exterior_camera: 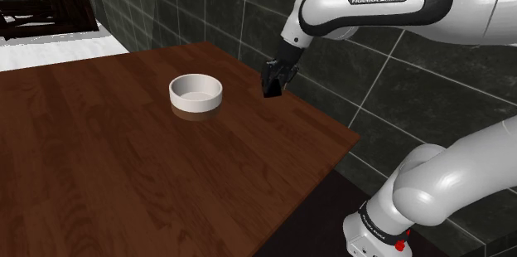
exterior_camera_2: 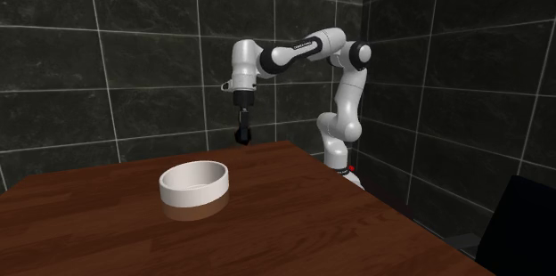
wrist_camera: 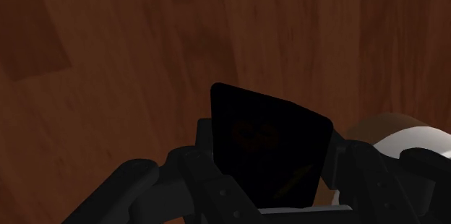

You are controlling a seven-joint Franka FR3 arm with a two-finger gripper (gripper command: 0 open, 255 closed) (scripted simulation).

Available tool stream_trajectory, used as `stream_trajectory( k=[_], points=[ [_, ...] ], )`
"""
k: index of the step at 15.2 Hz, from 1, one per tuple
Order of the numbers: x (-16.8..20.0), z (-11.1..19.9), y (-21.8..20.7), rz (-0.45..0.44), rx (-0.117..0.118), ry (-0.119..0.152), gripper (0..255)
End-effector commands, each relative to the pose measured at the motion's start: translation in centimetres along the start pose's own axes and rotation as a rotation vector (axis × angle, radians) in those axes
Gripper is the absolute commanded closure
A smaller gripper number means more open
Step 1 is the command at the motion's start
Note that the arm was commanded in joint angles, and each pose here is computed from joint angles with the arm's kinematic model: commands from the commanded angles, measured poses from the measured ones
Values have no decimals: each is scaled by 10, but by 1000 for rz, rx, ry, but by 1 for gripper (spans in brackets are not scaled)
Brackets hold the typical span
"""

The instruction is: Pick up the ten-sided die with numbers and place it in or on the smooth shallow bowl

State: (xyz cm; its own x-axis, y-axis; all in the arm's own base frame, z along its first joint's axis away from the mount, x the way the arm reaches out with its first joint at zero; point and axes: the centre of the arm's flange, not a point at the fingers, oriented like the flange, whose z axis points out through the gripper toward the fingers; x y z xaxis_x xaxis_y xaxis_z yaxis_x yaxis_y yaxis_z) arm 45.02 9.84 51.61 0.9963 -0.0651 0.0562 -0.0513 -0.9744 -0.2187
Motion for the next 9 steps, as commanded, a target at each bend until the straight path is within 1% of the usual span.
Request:
stream_trajectory(
  k=[1, 9],
  points=[
    [1, -11, -2, 0, 0, 0, 255],
    [3, -52, -12, 0, 0, 0, 255]
  ],
)
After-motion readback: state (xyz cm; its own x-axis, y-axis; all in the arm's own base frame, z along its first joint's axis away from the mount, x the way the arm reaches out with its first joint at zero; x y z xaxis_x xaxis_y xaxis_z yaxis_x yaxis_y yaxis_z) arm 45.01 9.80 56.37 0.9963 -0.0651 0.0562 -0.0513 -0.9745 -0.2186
